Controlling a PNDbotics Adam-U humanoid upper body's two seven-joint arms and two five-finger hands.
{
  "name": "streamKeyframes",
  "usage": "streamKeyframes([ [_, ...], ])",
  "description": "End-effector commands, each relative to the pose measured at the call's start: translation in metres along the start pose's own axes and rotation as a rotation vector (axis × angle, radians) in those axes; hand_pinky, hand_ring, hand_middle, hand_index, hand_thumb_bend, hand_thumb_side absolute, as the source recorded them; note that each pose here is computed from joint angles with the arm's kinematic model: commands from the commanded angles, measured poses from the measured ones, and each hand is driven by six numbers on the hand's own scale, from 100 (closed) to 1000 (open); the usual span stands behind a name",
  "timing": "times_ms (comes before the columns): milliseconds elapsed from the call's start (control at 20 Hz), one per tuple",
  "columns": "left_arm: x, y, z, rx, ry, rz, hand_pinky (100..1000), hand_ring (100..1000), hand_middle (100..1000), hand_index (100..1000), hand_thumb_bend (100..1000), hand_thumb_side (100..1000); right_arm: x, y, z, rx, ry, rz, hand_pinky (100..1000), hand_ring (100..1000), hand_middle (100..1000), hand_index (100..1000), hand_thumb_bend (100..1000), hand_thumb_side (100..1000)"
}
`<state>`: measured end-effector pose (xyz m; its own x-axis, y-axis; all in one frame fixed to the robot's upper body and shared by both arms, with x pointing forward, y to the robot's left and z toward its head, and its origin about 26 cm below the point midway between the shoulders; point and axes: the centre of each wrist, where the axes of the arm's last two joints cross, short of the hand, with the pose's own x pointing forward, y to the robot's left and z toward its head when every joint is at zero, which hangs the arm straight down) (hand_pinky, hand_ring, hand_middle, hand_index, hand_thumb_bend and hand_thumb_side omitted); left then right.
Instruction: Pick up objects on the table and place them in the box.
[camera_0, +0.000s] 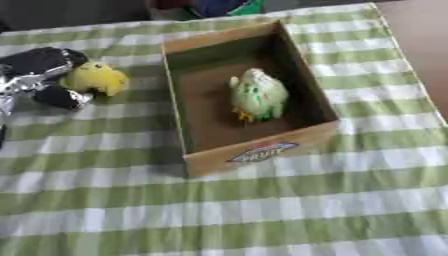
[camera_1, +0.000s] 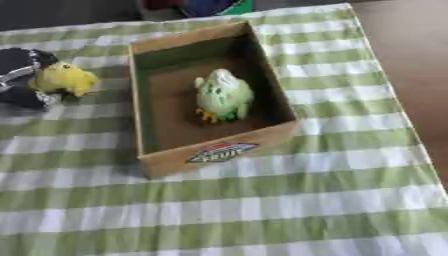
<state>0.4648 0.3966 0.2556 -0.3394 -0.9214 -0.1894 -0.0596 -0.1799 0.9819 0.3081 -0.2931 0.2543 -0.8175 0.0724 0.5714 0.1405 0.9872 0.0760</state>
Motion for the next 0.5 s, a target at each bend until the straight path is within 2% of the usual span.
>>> streamKeyframes([
  [50, -0.008, 0.016, 0.007, 0.053, 0.026, -0.004, 530, 755, 672, 746, 100, 524, 0.007, -0.002, -0.004, 0.004, -0.026, 0.001, 773, 649, 509, 808, 100, 847],
  [250, -0.007, 0.019, 0.008, 0.065, 0.018, 0.008, 524, 748, 667, 742, 100, 429, 0.007, -0.002, -0.003, 0.004, -0.021, 0.0, 773, 650, 509, 808, 100, 845],
  [350, -0.006, 0.022, 0.008, 0.07, 0.012, 0.012, 524, 748, 667, 742, 100, 429, 0.007, -0.002, -0.003, 0.004, -0.02, 0.0, 773, 650, 509, 808, 100, 845],
  [450, -0.005, 0.028, 0.008, 0.1, 0.012, 0.019, 512, 738, 655, 732, 100, 324, 0.006, -0.002, -0.002, 0.005, -0.017, 0.0, 773, 650, 509, 808, 100, 848],
  [500, -0.004, 0.031, 0.009, 0.113, 0.015, 0.019, 512, 738, 655, 732, 100, 324, 0.006, -0.002, -0.002, 0.005, -0.017, 0.0, 773, 650, 509, 808, 100, 848],
])
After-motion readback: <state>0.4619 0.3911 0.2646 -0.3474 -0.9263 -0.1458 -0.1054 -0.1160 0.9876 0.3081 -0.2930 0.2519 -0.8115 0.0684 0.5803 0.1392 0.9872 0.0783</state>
